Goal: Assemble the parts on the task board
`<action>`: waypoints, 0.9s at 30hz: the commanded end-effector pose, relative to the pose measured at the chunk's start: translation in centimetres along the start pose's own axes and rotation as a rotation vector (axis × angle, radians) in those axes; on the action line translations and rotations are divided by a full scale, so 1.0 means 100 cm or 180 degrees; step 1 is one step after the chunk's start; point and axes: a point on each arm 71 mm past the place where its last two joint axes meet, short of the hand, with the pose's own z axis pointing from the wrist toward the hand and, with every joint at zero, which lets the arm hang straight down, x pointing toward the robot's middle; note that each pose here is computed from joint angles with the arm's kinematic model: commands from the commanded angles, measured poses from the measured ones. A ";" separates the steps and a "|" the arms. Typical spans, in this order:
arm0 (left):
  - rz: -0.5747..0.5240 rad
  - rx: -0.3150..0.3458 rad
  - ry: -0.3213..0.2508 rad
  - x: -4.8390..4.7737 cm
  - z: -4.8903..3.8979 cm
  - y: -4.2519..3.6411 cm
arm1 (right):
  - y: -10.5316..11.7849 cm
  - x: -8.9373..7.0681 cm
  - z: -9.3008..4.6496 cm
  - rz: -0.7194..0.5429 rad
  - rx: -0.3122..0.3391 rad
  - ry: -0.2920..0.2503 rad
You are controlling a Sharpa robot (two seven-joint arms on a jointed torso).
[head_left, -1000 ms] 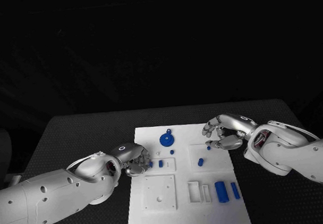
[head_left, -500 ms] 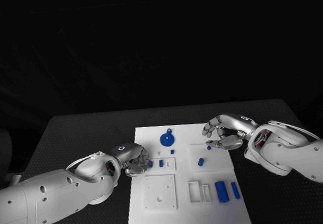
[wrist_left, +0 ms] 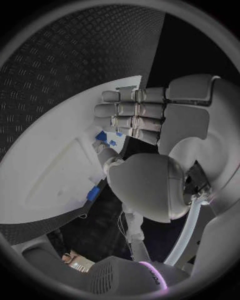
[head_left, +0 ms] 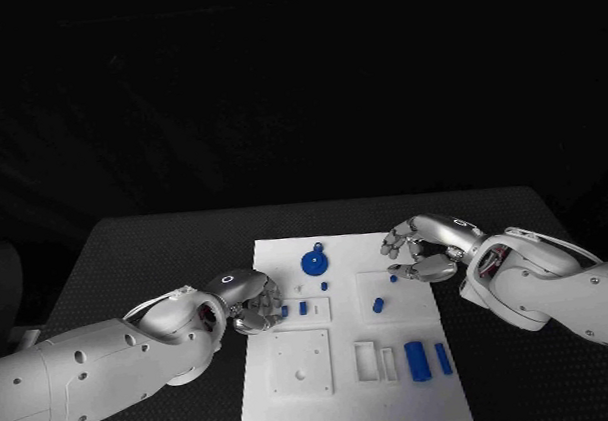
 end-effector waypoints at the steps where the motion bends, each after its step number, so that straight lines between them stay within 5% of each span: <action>1: -0.0011 -0.0060 0.0005 0.0021 -0.0007 0.0018 | 0.001 0.001 0.000 0.0003 -0.0021 0.0032; 7: -0.0021 -0.0045 -0.0098 -0.0003 -0.0013 0.0018 | 0.000 0.001 0.000 0.0002 -0.0018 0.0032; 17: -0.0117 0.0235 -0.0552 -0.0108 -0.0068 -0.0017 | -0.001 0.000 0.000 -0.0002 -0.0005 0.0029; 27: -0.0161 0.0409 -0.0523 -0.0095 -0.0054 -0.0121 | -0.001 0.001 0.000 -0.0003 -0.0004 0.0032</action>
